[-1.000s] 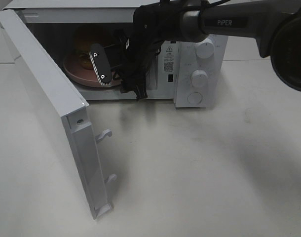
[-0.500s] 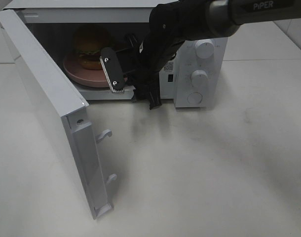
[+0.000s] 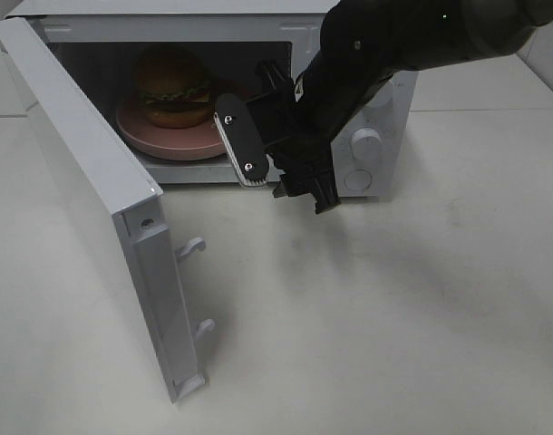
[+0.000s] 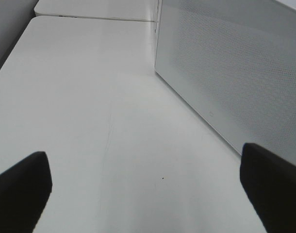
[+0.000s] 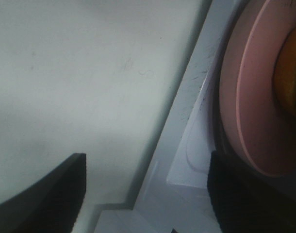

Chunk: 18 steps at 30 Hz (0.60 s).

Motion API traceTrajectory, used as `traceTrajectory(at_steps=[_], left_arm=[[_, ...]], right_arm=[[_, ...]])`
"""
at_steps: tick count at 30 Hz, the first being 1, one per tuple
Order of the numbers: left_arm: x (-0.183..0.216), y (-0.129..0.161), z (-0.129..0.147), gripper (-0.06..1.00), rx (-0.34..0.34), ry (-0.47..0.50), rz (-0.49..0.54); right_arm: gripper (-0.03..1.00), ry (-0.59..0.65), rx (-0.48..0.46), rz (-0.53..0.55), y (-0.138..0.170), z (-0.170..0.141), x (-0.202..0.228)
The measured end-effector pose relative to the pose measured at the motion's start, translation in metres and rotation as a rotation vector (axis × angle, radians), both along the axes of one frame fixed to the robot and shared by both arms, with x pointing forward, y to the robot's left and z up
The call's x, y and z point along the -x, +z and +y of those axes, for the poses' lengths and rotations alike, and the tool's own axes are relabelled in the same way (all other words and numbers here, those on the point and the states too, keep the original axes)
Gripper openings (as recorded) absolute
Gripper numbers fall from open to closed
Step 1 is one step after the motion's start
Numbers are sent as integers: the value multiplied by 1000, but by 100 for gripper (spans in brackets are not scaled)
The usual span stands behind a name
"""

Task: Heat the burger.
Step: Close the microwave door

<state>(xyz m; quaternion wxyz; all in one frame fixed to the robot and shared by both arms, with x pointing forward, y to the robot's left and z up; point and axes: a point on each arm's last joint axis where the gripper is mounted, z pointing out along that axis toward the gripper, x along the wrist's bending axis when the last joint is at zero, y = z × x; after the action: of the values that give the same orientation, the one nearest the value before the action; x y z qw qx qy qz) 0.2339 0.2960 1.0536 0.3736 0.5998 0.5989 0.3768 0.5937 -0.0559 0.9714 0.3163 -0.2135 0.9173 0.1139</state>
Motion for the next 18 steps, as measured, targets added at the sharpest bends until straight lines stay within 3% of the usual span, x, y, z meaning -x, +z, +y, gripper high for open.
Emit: traceTrajectory(at_steps=[7, 18], left_arm=[[0, 0, 0, 97, 0, 0, 0], [0, 0, 0, 97, 0, 0, 0]], right_arm=[[70, 8, 5, -18, 11, -14, 19], [70, -77, -75, -15, 30, -36, 47]])
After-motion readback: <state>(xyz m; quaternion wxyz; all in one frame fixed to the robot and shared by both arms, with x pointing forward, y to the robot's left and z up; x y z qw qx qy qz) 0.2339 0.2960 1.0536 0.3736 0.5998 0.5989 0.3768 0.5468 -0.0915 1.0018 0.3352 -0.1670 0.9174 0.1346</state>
